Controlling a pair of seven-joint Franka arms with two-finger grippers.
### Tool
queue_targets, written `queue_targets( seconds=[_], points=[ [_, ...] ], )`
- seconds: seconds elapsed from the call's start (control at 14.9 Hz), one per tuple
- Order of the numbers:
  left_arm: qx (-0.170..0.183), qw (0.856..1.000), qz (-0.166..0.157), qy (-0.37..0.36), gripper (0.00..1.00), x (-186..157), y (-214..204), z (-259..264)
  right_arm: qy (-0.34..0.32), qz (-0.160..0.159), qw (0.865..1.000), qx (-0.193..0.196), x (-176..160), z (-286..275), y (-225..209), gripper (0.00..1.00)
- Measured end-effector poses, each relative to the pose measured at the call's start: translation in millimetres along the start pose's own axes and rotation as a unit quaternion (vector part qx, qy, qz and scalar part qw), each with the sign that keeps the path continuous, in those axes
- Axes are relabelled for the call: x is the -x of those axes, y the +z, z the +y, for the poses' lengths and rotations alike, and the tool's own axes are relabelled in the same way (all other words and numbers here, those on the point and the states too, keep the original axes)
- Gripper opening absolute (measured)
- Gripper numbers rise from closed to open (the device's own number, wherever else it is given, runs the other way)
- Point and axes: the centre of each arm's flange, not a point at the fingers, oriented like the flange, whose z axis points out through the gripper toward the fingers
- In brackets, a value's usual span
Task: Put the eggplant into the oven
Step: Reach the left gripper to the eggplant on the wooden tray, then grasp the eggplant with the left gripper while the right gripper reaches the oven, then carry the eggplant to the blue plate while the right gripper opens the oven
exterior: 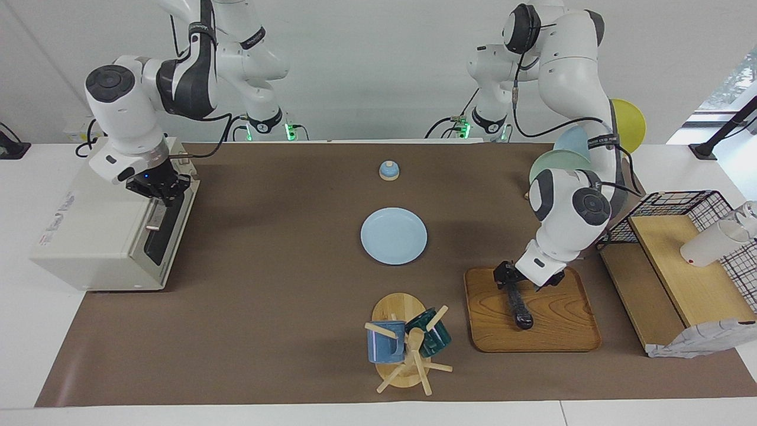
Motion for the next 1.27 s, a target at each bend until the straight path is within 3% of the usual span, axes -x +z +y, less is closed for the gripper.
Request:
queue_targets(
  seconds=[0.33, 0.94, 1.07, 1.27],
  points=[
    [0.000, 1.000, 0.006, 0.010, 1.00, 0.3, 5.1, -1.2, -0.021, 0.020, 0.999, -0.020, -5.2, -45.6, 13.8, 0.01],
    [-0.001, 1.000, 0.009, 0.020, 0.95, 5.5, 17.5, -2.0, -0.020, 0.051, 0.997, -0.049, -31.7, -114.9, 102.2, 0.01],
    [-0.001, 1.000, 0.008, 0.020, 0.90, 6.3, 18.7, -2.1, -0.011, 0.048, 0.998, -0.051, -33.3, -118.5, 112.3, 0.01],
    [-0.001, 1.000, 0.007, 0.021, 0.59, 5.8, 17.0, -2.0, -0.003, 0.040, 0.998, -0.052, -34.7, -124.4, 122.1, 0.01]
  ],
)
